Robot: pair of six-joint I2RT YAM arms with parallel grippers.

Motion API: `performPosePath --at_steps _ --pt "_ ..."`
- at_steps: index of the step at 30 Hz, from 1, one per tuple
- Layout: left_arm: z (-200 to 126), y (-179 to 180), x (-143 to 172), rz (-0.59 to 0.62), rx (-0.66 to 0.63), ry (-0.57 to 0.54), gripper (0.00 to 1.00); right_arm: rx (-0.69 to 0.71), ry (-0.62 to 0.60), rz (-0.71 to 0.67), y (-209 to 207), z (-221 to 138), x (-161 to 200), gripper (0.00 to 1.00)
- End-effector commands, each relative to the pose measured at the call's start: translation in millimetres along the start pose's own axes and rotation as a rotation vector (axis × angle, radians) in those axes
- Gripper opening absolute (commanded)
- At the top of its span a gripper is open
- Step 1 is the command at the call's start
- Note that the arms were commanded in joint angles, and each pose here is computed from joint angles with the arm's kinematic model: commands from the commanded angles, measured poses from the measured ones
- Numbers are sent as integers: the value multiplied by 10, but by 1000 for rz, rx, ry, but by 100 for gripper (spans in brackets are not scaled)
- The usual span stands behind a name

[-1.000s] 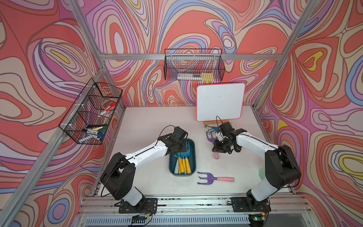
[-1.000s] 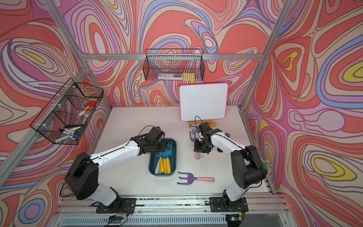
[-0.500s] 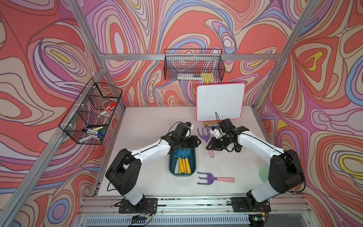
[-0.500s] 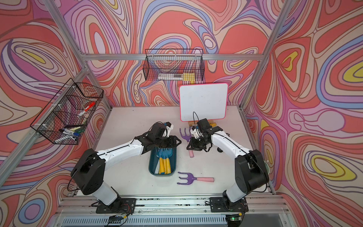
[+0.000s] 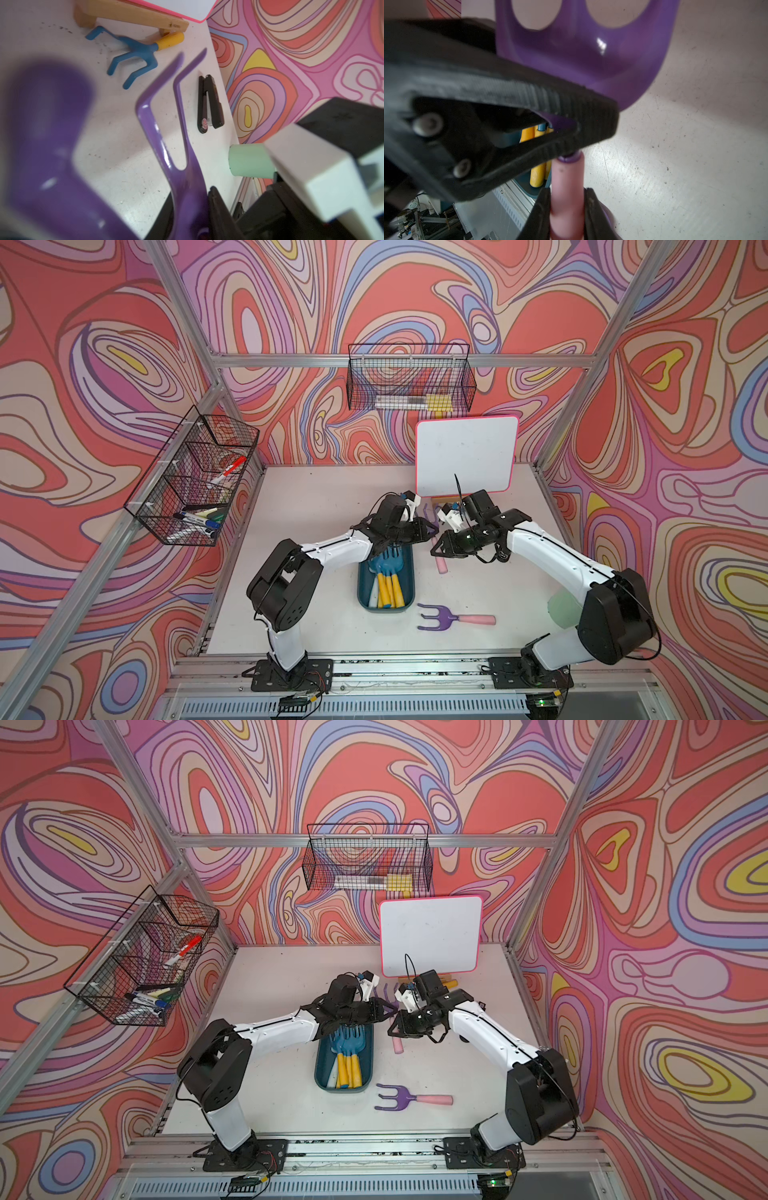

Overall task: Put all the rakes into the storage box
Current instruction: Pick up the rake at the center of the board.

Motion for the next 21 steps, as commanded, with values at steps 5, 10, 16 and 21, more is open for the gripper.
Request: performPosePath --at_steps 5,10,16,21 --pt "-126 89 45 27 -80 -12 0 -45 -71 -71 130 -64 -192 16" --pt "-471 255 134 29 -214 -73 0 -8 -70 -58 78 -60 -185 42" --pt "-933 464 382 40 -342 -89 0 37 -66 -43 -6 -26 -162 62" --pt "-1205 671 522 60 -435 -104 0 29 -63 -37 -29 23 -157 62"
Point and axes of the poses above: each gripper's point midway between its finger pads, its own z axis out along the fingers, its own y axis along the line the jaws close on, x = y × z, the point moved 3 cm from there along -z, back along the fingers, and after that the axes turned 15 degrees about -z, right-handed, at the moved point
